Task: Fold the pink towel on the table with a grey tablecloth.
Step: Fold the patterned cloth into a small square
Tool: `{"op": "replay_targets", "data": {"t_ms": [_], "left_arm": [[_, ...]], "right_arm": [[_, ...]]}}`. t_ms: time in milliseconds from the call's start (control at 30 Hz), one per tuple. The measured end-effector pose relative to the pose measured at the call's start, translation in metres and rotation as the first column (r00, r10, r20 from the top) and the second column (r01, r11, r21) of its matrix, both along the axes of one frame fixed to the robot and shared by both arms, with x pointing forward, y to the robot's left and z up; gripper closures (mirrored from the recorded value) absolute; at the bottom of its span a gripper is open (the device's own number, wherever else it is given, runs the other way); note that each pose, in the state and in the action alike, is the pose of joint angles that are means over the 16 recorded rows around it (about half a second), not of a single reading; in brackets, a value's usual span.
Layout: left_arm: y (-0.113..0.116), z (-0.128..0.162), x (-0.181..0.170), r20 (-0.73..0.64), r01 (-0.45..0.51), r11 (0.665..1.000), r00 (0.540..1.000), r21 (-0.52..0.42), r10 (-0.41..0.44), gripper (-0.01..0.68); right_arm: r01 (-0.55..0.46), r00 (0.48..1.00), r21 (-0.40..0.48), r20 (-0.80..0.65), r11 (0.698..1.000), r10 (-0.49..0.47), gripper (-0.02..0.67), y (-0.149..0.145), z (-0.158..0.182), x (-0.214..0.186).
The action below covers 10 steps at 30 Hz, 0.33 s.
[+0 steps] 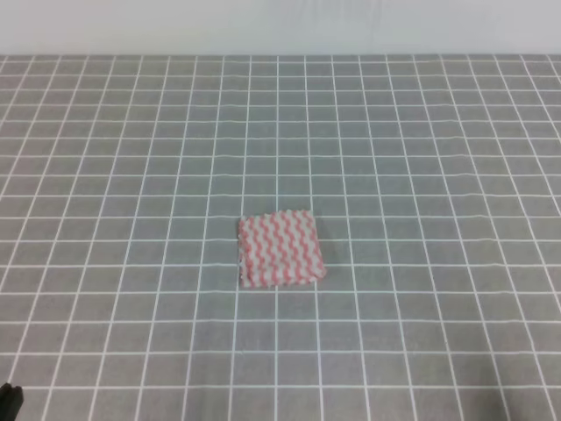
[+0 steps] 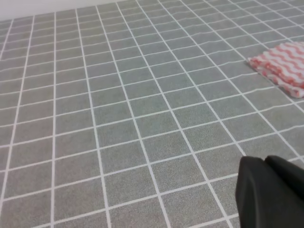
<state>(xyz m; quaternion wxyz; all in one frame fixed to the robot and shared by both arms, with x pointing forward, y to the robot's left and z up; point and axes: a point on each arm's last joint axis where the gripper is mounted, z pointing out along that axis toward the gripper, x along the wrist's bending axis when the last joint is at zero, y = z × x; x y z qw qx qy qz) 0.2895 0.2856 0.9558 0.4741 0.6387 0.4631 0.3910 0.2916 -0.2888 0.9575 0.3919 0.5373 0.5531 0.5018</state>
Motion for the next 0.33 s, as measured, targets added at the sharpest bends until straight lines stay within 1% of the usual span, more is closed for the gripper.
{"op": "replay_targets", "data": {"t_ms": [333], "left_arm": [[0.0000,-0.0007,0.0001,-0.002,0.000,1.000,1.000,0.001,0.000,0.674]], "right_arm": [[0.000,1.000,0.000,-0.001,1.000,0.000,0.664,0.0000,0.0008,0.0001]]}}
